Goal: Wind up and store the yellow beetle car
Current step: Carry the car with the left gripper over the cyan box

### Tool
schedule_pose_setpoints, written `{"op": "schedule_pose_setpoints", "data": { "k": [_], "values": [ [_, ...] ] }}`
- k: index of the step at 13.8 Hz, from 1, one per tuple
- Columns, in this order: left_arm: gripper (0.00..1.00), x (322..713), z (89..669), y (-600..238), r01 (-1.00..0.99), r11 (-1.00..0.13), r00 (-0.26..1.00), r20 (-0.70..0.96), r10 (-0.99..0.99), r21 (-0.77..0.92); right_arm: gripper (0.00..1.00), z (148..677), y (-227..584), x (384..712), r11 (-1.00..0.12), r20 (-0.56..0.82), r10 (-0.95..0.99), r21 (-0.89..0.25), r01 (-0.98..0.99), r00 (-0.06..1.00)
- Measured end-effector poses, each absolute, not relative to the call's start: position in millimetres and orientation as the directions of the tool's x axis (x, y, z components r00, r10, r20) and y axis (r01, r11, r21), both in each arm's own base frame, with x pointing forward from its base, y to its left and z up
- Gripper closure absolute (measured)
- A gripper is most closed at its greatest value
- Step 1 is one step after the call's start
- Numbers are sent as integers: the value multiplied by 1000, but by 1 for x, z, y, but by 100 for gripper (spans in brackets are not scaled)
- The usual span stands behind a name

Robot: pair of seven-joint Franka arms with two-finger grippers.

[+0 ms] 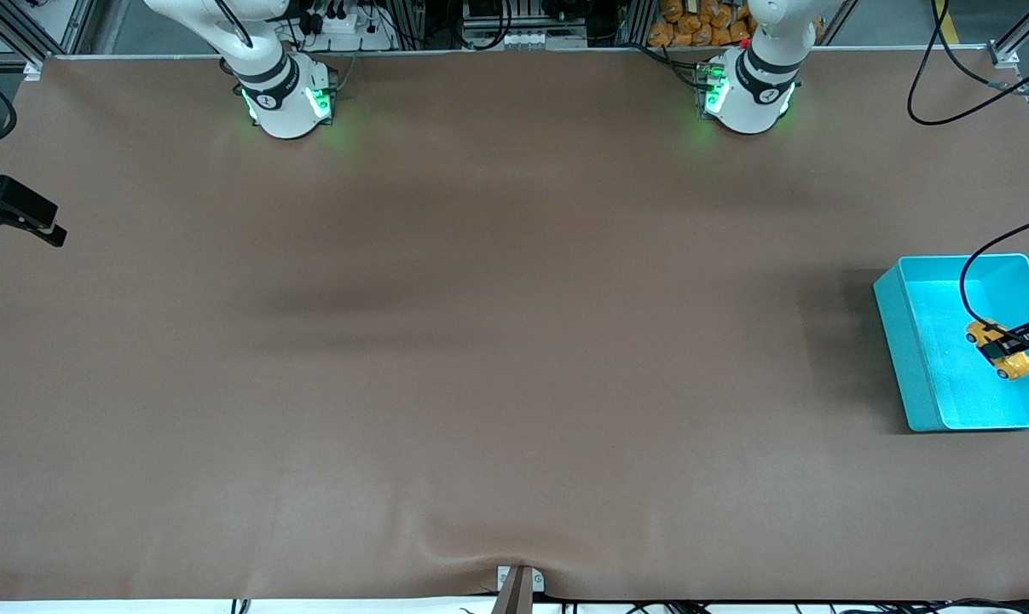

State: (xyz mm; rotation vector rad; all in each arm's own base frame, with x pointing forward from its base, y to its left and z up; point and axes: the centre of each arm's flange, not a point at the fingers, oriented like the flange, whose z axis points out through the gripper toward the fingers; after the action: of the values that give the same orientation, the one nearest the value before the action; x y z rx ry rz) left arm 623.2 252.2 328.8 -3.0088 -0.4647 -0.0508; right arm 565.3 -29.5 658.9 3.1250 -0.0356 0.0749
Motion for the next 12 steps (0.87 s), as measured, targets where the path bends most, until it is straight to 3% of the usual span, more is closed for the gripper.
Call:
{"op": "schedule_pose_setpoints", "data": {
  "k": [12],
  "values": [
    [54,615,234,287,40,-995,994,-99,50,-92,0,665,-30,565,-1000,62,-23,15,-24,998]
  ]
}}
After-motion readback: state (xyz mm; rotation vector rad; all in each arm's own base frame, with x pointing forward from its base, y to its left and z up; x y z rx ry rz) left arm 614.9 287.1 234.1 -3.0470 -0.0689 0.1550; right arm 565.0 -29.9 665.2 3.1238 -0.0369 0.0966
